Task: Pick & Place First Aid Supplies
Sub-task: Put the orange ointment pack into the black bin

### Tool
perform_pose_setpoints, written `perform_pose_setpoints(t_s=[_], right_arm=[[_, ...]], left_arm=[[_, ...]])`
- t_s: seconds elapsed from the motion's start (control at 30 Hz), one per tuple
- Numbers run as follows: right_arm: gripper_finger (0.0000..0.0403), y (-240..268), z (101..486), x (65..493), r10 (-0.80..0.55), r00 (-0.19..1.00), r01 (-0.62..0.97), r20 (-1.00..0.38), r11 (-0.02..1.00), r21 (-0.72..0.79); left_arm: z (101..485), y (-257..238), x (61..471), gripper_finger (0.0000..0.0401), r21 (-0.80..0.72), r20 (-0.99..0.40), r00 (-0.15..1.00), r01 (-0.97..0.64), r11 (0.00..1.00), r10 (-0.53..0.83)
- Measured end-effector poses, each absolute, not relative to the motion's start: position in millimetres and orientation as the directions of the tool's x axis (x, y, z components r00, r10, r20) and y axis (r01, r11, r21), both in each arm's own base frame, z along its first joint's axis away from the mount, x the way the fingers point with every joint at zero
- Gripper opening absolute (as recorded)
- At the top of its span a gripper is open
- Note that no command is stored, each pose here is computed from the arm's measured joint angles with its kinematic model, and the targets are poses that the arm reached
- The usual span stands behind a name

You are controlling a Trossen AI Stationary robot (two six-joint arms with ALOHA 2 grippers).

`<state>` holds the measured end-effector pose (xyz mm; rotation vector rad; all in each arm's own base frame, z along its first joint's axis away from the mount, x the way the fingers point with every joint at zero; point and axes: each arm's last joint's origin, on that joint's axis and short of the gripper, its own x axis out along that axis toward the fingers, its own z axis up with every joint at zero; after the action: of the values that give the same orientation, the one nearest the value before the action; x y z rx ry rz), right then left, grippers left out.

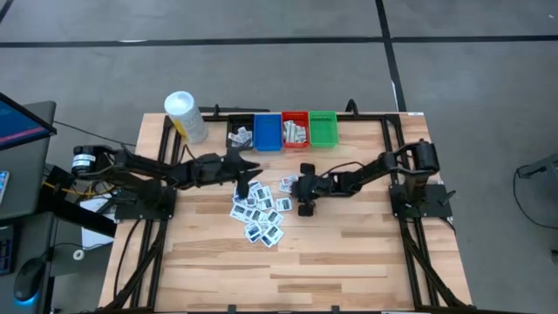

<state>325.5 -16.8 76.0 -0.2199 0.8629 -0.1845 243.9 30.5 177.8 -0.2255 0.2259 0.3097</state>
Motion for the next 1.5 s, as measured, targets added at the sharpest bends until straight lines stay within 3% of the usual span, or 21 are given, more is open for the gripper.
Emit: perform_pose_setpoints(t_s=[0.23, 0.4, 0.6, 0.8, 1.1, 1.5], right_arm=[[0.0098, -28, 63, 328, -0.087, 0.652, 0.071, -0.754, 0.996, -0.054], [0.0073, -27, 61, 329, -0.084, 0.663, 0.08, -0.744, 0.996, -0.042], [0.0009, -27, 62, 330, -0.104, 0.664, 0.109, -0.741, 0.993, -0.041], [0.0003, -24, 72, 323, -0.121, 0.62, 0.108, -0.775, 0.992, -0.069], [0.0001, -11, 122, 311, -0.214, 0.66, 0.116, -0.72, 0.976, -0.184], [0.0, 21, 169, 301, -0.548, 0.677, 0.312, -0.491, 0.818, -0.483]], left_arm=[[181, 20, 246, 0.0118, -0.161, -0.223, 0.946, -0.272, 0.949, 0.234], [181, 20, 246, 0.0116, -0.16, -0.222, 0.947, -0.272, 0.949, 0.234], [181, 20, 246, 0.0117, -0.161, -0.219, 0.947, -0.271, 0.949, 0.234], [181, 20, 246, 0.0117, -0.16, -0.219, 0.947, -0.271, 0.949, 0.234], [182, 17, 246, 0.0118, -0.11, -0.211, 0.952, -0.249, 0.962, 0.223], [164, 17, 284, 0.0142, -0.5, -0.184, 0.976, -0.195, 0.844, 0.117]])
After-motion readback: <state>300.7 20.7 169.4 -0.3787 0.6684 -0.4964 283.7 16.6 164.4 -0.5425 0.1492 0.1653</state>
